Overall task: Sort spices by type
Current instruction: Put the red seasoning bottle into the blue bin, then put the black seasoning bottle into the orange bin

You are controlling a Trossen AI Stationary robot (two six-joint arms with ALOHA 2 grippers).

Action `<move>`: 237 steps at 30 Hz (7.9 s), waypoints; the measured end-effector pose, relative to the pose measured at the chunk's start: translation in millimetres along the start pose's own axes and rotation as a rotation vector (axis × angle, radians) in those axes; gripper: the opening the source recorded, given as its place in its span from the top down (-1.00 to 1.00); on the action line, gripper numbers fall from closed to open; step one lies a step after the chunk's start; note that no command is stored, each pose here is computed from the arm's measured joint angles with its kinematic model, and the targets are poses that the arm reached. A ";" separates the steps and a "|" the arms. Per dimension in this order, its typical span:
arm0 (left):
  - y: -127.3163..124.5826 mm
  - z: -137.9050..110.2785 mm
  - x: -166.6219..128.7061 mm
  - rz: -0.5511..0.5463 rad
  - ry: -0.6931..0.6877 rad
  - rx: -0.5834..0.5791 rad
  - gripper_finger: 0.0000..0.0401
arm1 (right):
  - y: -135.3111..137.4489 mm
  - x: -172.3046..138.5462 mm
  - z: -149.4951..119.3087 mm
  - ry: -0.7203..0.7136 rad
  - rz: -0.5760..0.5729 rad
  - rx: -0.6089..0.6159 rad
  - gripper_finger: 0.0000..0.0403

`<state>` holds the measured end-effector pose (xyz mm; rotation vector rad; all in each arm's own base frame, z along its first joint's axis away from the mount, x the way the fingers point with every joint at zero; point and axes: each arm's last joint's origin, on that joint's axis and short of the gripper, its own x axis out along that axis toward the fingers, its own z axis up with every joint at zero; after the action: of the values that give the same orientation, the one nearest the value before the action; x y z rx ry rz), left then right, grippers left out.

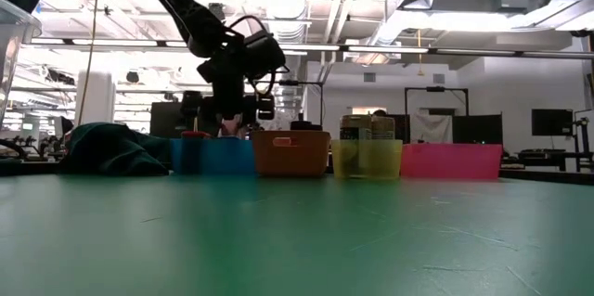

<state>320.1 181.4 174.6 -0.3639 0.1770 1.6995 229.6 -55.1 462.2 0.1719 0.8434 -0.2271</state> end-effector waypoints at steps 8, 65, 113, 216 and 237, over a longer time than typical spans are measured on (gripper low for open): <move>0.4 -6.4 14.7 -0.048 0.106 -0.001 0.08 | 0.8 0.1 -0.1 0.001 0.002 -0.007 -0.88; -5.2 -16.6 -7.9 -0.107 0.140 0.093 -0.58 | 0.3 0.1 -0.8 0.008 0.000 -0.010 -0.88; 32.9 75.6 -195.3 -1.657 0.595 0.541 -0.53 | 57.3 54.2 -24.2 0.135 -0.047 0.187 -0.88; 133.1 142.4 -187.5 -1.017 0.284 0.468 -0.52 | 111.5 215.1 -53.0 0.364 0.106 -0.456 -0.15; 124.7 147.7 -188.0 -0.982 0.261 0.290 -0.52 | -29.1 199.3 30.6 0.026 -0.154 -0.291 -0.15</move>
<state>200.5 33.0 365.4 -0.3673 0.3611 0.6436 372.0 -116.5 330.0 -0.1629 0.9068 -0.2438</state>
